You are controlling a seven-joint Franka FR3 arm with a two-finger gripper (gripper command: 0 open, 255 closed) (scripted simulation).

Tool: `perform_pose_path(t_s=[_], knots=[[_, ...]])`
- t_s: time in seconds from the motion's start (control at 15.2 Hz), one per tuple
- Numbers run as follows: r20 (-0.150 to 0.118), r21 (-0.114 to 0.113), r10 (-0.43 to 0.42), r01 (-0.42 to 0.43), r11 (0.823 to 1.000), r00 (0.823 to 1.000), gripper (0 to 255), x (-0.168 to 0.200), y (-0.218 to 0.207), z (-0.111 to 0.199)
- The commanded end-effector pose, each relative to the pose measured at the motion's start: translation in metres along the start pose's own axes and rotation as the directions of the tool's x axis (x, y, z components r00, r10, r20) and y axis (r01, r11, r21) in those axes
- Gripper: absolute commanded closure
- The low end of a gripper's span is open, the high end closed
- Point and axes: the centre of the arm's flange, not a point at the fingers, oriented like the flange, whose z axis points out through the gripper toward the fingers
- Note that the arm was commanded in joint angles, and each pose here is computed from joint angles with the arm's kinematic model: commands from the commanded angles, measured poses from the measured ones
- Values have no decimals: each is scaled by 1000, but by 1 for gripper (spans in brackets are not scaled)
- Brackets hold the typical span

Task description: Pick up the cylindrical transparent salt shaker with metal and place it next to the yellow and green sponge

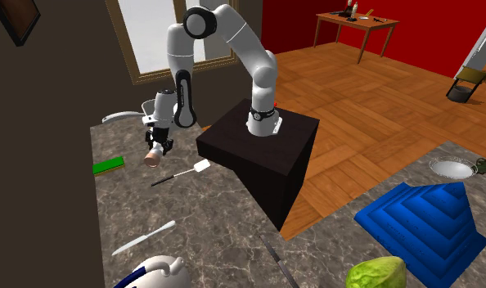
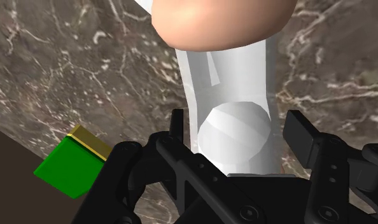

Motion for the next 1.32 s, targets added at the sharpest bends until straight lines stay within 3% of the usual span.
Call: perform_pose_path(t_s=[0.0,1.25], knots=[[0,0,0,0,1000,1000,255,0,0,0],[0,0,0,0,1000,1000,255,24,25,-94]])
